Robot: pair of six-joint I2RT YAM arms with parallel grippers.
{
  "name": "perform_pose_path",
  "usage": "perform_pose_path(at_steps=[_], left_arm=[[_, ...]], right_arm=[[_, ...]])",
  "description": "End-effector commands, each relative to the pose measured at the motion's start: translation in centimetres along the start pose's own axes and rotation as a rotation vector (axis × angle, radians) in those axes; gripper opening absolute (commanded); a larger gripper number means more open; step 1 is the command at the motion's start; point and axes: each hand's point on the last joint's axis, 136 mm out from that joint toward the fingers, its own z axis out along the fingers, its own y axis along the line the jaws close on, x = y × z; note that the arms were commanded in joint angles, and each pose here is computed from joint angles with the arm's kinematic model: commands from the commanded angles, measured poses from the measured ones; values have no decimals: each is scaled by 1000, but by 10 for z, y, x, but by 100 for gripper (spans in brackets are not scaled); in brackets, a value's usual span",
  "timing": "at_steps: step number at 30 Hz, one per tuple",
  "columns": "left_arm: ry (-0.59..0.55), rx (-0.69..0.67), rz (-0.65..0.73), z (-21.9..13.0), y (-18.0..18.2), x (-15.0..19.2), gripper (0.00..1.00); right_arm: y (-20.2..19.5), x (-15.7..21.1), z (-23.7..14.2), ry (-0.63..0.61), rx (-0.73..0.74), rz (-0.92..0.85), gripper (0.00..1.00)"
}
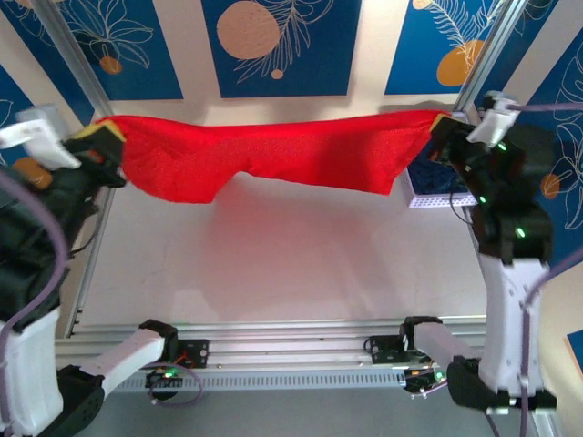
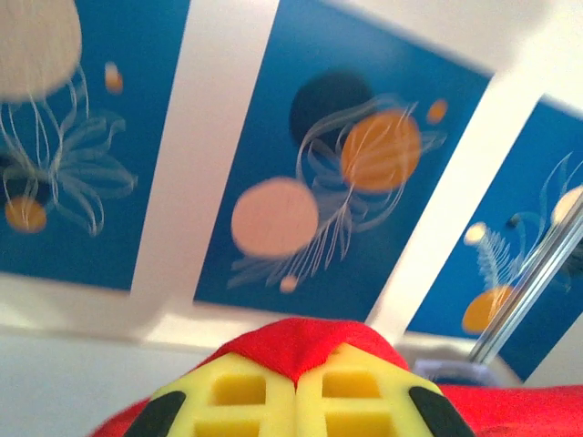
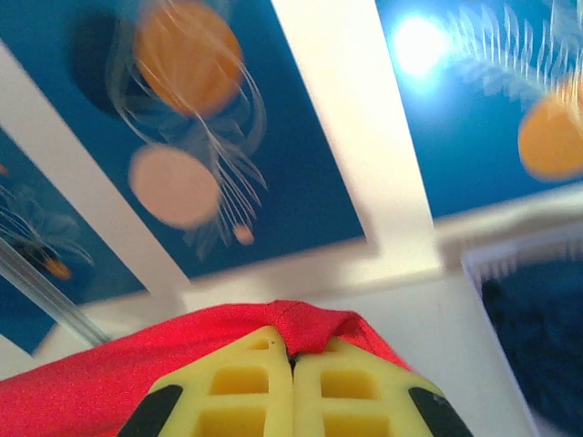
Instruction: Fold the inside-out t-shirt
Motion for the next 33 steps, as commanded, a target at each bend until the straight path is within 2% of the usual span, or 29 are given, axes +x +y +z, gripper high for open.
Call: perform_pose_path(at_steps=[1, 5, 8, 12, 15, 21, 24, 28, 29, 30, 31, 33], left_arm=[[-96, -9, 79, -30, -3, -43, 0], [-188, -42, 109, -46, -3, -80, 0], [-220, -119, 145, -38, 4, -95, 0], [-176, -217, 210, 7, 13, -89, 0], [-96, -290, 273, 60, 23, -66, 0], [151, -320, 270, 186, 66, 35, 0], [293, -331, 262, 250, 99, 106, 0], [464, -343, 242, 335, 146, 213, 0], [495, -355, 234, 355, 160, 240, 2], [513, -358, 221, 374, 172, 264, 8], [526, -358, 198, 394, 185, 289, 18], [515, -347, 135, 423, 207, 328, 37]], right_arm=[[14, -27, -42, -85, -1, -42, 0], [35, -59, -87, -189, -39, -73, 0], [45, -75, -107, -242, -55, -93, 0], [44, -81, -101, -254, -44, -108, 0], [32, -73, -65, -202, -13, -112, 0], [-16, -13, 61, -18, 62, -100, 0], [-45, 37, 138, 87, 96, -90, 0], [-89, 125, 248, 253, 160, -74, 0], [-101, 151, 278, 298, 179, -76, 4], [-114, 175, 303, 337, 208, -74, 6], [-129, 200, 331, 387, 241, -68, 9], [-159, 243, 372, 490, 320, -52, 26]])
